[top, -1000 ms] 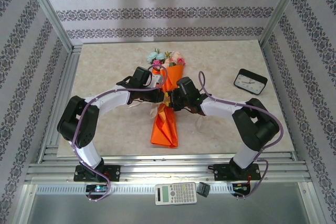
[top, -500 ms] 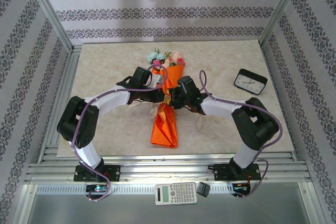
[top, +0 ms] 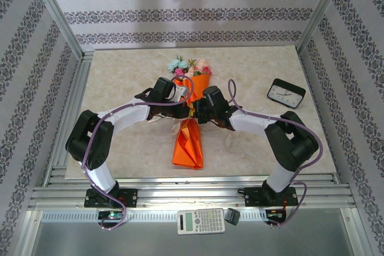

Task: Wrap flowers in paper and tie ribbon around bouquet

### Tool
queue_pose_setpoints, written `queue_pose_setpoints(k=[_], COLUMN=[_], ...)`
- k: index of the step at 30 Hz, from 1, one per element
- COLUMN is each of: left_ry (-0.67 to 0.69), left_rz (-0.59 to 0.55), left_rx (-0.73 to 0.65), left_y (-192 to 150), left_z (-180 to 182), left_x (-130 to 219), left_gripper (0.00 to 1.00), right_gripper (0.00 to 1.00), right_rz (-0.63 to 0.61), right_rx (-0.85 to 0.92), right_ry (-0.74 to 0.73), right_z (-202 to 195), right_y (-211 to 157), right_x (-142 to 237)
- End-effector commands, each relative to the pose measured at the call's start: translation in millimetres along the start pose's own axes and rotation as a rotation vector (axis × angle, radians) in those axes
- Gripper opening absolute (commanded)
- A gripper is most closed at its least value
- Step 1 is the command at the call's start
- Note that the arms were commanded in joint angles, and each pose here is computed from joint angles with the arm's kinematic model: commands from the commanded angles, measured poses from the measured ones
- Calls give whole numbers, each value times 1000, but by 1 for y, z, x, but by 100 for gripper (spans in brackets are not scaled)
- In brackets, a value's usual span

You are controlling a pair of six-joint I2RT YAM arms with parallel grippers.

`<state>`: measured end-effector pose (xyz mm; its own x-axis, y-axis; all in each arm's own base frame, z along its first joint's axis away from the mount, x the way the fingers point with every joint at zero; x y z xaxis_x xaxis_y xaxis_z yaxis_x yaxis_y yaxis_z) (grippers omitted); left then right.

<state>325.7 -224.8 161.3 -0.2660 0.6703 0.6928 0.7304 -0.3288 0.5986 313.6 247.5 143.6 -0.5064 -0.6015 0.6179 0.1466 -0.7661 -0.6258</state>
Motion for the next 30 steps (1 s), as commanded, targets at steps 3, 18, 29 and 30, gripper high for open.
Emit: queue_pose_setpoints(k=[3, 18, 29, 30], left_ry=[-19, 11, 58, 50], left_rz=[-37, -90, 71, 93], left_rx=[-64, -29, 237, 277], left_y=[8, 8, -57, -66], left_z=[-12, -21, -26, -24], left_x=[8, 29, 58, 57], left_gripper=[1, 32, 36, 36], right_gripper=[20, 0, 0, 0], right_rz=[0, -44, -39, -37], right_rx=[-52, -22, -24, -23], right_ry=[29, 67, 70, 70], right_z=[6, 5, 4, 4], right_y=[1, 7, 9, 9], right_x=[-4, 4, 1, 0])
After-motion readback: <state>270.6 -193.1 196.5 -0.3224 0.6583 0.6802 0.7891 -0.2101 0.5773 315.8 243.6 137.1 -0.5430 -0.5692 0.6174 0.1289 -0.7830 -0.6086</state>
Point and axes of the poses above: each hand's point on the last joint's axis, 136 mm out from that joint toward the fingers, its own x axis back along the fingers, its own z axis along the line the jaws close on, y = z × x, the point moved 8 cm from there along x, back along the fingers, and after that the axes turned 14 degrees about -x, right-handed, at the moved point
